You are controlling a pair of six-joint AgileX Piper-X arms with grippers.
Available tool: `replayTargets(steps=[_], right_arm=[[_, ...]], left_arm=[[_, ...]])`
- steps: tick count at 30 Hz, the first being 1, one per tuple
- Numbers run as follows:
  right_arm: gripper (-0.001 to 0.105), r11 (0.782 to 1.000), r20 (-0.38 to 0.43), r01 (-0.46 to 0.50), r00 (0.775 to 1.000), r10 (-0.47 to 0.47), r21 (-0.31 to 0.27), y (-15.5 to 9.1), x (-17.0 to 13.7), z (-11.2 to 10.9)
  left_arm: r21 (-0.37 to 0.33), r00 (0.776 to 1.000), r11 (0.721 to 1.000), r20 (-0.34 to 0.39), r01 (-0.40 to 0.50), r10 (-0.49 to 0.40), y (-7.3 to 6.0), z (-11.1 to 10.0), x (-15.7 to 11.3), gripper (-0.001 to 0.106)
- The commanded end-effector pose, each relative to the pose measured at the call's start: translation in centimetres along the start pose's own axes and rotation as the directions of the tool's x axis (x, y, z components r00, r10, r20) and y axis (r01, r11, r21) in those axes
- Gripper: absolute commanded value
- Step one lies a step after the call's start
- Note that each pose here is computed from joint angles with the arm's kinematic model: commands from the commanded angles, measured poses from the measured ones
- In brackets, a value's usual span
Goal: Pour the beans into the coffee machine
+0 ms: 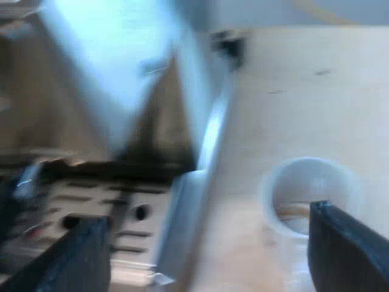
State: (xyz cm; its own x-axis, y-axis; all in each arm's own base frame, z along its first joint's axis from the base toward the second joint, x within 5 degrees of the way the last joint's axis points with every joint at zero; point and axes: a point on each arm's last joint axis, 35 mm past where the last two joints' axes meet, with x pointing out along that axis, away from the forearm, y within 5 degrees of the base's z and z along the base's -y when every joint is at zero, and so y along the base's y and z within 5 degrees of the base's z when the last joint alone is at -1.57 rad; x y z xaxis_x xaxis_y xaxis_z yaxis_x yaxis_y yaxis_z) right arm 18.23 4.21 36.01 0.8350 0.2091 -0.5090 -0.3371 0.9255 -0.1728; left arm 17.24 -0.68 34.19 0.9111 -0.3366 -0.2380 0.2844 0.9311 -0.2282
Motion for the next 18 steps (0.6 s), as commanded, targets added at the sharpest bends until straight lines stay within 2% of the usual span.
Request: replayTargets(steps=[1, 3, 6, 10, 16, 18], right_arm=[[0.069, 0.997, 0.031, 0.074, 0.997, -0.074, 0.004, -1.3, -2.0, -0.1], [0.069, 0.992, 0.036, 0.122, 0.992, -0.122, 0.017, -2.0, -3.0, -0.4], [0.069, 0.984, 0.036, 0.179, 0.983, -0.179, -0.002, -2.8, -4.4, -0.9], [0.069, 0.97, 0.048, 0.241, 0.969, -0.242, 0.032, -3.4, -6.2, -1.5], [0.069, 0.971, 0.062, 0.236, 0.969, -0.238, 0.038, -3.0, -7.5, -1.9], [0.069, 0.976, 0.102, 0.215, 0.971, -0.217, 0.033, -2.2, -9.1, -2.3]], left_arm=[[0.004, 0.999, 1.0, 0.031, 0.007, -0.008, -0.3, 1.0, -0.3, 0.069], [0.003, 0.999, 1.0, 0.04, 0.009, -0.009, -0.4, 1.3, -0.5, 0.069], [0.002, 0.999, 1.0, 0.046, 0.01, -0.01, -0.6, 1.3, -0.8, 0.069], [0.005, 0.999, 1.0, 0.052, 0.011, -0.011, -1.0, 1.3, -1.9, 0.069], [0.032, 0.994, 0.999, 0.106, 0.017, -0.02, -1.9, 1.6, -4.0, 0.069], [0.039, 0.992, 0.999, 0.123, 0.019, -0.023, -2.2, 1.6, -4.8, 0.069]])
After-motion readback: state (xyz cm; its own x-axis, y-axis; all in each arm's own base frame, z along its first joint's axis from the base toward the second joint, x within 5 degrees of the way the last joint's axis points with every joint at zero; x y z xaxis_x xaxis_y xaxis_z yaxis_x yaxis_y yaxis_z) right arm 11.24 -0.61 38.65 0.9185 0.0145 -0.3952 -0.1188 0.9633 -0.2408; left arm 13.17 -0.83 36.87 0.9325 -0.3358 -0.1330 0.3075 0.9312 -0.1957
